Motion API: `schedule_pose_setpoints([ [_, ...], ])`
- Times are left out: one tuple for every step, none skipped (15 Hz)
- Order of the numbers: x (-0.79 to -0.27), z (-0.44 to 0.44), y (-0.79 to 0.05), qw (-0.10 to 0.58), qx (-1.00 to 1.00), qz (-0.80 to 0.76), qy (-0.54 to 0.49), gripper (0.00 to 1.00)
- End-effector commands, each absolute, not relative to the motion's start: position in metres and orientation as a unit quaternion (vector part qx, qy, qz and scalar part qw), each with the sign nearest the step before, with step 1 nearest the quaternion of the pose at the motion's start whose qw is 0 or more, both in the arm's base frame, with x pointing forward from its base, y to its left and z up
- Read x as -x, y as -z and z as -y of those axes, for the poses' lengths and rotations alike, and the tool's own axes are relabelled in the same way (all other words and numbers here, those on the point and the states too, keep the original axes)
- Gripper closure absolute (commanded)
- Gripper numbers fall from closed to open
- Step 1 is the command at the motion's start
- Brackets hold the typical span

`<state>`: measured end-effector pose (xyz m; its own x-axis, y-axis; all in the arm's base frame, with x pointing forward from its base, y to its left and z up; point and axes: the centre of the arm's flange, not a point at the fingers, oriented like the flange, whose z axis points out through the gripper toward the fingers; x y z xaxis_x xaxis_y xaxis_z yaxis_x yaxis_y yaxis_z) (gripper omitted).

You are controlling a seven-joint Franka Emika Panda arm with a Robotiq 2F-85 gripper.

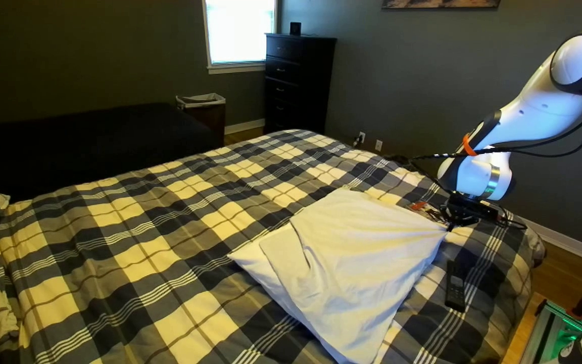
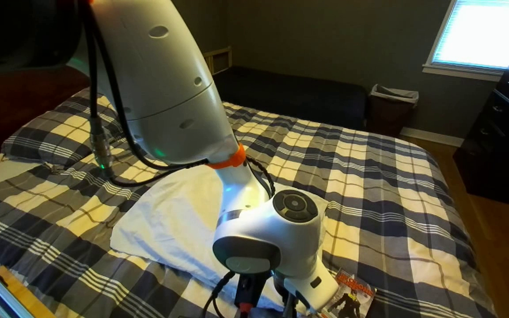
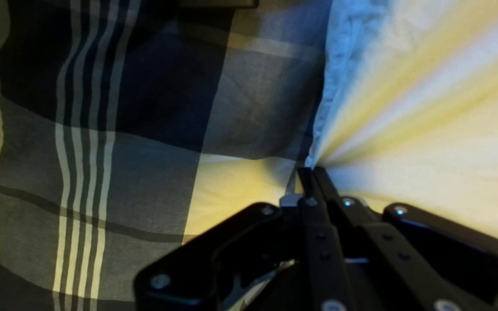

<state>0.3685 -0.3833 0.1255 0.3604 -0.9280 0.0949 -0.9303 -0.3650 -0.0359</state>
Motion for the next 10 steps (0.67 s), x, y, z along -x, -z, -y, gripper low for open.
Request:
schedule_pose_setpoints([
  [-0.359, 0.386, -0.123, 0.019, -0.818, 0.573, -0.038, 1.00],
  [-0.357, 0.387, -0.124, 0.019, -0.818, 0.574, -0.037, 1.00],
  [-0.356, 0.387, -0.126, 0.013, -0.819, 0.573, -0.038, 1.00],
  [-0.354, 0.385, -0.133, 0.010, -0.819, 0.572, -0.046, 0.74],
  [-0.351, 0.382, -0.141, 0.010, -0.820, 0.571, -0.050, 0.73],
  [-0.347, 0.377, -0.154, 0.010, -0.822, 0.567, -0.059, 0.67],
  [-0.342, 0.372, -0.167, 0.009, -0.824, 0.562, -0.069, 0.60],
  [-0.337, 0.366, -0.181, 0.010, -0.828, 0.556, -0.078, 0.51],
  [-0.332, 0.359, -0.198, 0.008, -0.832, 0.547, -0.088, 0.45],
  [-0.326, 0.350, -0.211, 0.007, -0.839, 0.535, -0.100, 0.36],
])
